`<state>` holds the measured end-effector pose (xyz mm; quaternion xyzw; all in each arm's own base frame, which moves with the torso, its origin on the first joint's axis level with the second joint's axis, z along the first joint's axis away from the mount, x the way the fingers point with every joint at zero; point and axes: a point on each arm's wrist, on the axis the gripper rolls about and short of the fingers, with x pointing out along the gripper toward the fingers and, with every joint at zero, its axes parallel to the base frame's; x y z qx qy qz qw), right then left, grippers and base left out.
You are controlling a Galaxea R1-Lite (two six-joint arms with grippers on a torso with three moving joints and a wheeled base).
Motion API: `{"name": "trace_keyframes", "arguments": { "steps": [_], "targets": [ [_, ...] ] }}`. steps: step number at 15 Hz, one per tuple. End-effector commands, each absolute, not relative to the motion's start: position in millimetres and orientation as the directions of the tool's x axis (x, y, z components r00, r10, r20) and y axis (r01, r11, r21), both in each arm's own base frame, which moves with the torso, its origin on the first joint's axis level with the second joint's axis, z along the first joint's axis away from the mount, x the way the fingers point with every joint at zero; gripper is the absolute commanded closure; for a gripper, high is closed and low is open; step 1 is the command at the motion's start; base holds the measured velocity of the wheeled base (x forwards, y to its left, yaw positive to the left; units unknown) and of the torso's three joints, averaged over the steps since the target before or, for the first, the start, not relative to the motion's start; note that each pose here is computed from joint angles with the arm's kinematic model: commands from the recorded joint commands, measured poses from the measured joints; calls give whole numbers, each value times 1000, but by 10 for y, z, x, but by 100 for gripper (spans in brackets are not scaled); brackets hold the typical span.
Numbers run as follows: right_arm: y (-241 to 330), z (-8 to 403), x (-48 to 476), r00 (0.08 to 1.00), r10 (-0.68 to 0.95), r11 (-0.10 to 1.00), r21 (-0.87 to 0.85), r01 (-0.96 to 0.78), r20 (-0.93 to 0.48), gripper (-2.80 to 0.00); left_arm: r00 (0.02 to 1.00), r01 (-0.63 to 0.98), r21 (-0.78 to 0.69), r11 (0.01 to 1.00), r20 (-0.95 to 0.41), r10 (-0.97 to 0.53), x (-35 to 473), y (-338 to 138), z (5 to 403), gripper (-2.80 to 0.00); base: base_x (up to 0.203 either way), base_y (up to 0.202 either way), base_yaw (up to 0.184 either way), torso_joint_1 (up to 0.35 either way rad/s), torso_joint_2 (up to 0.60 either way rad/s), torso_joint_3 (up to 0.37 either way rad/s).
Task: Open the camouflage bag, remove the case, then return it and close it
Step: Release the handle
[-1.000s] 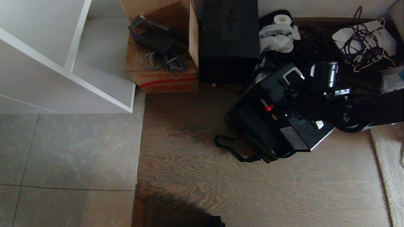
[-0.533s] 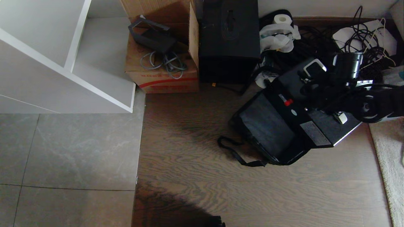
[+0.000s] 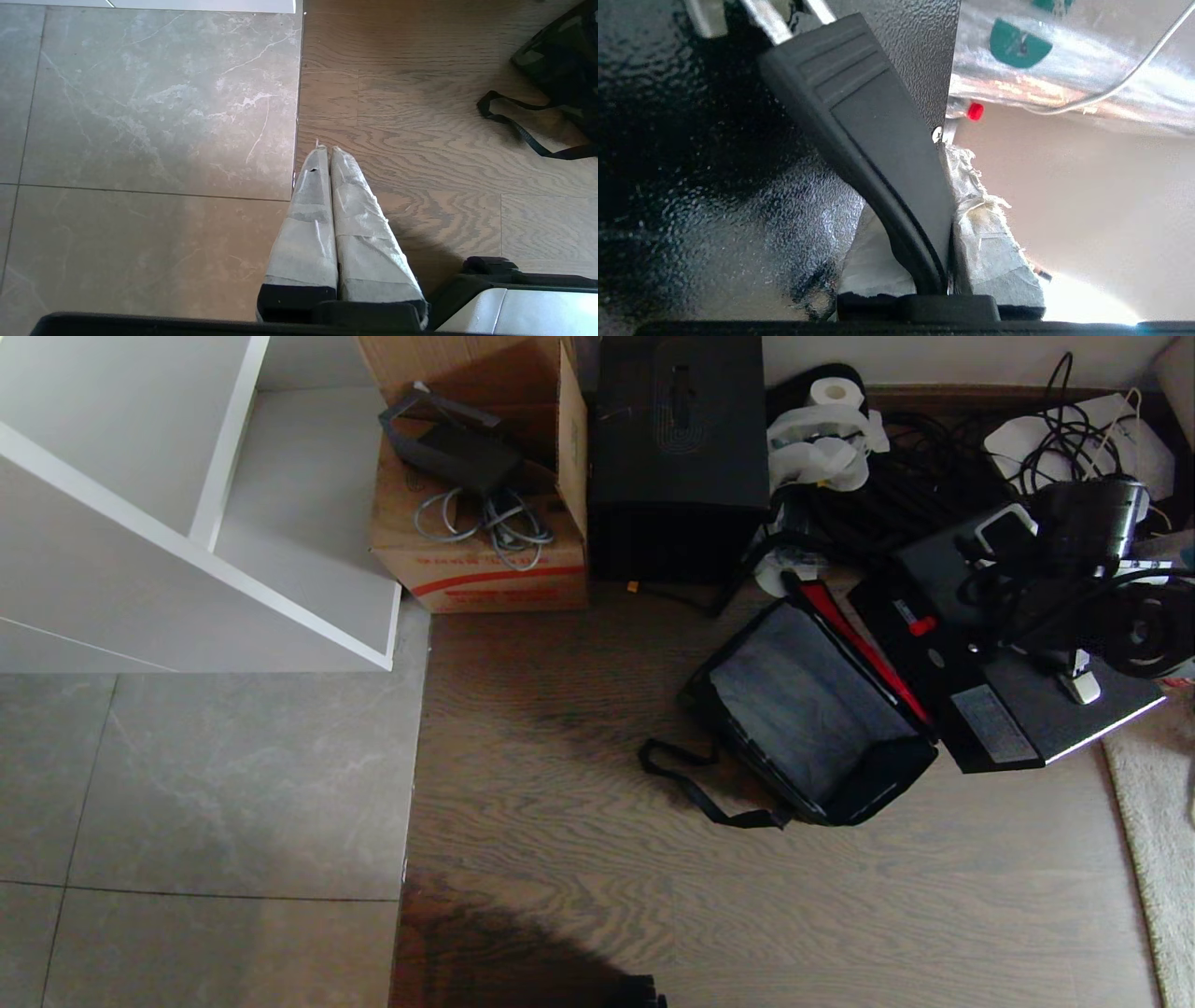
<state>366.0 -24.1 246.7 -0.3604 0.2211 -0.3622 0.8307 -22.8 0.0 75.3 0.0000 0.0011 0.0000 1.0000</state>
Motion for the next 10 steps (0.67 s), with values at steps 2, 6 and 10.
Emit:
{"name": "trace_keyframes", "arguments": {
  "steps": [2,6,10],
  "targets": [
    [-415,2183,3883,599,-788,461,-784,416,-145,0,1000,0,0,1000,-3,0,-227,0,754,0,0,0,0,0,0,0],
    [-642,1771,4221,546,-815,448,-807,385,-193,0,1000,0,0,1000,-2,0,-228,0,753,0,0,0,0,0,0,0],
    [-819,1644,4524,528,-831,431,-806,407,-178,0,1000,0,0,1000,-2,0,-228,0,753,0,0,0,0,0,0,0]
  ]
}}
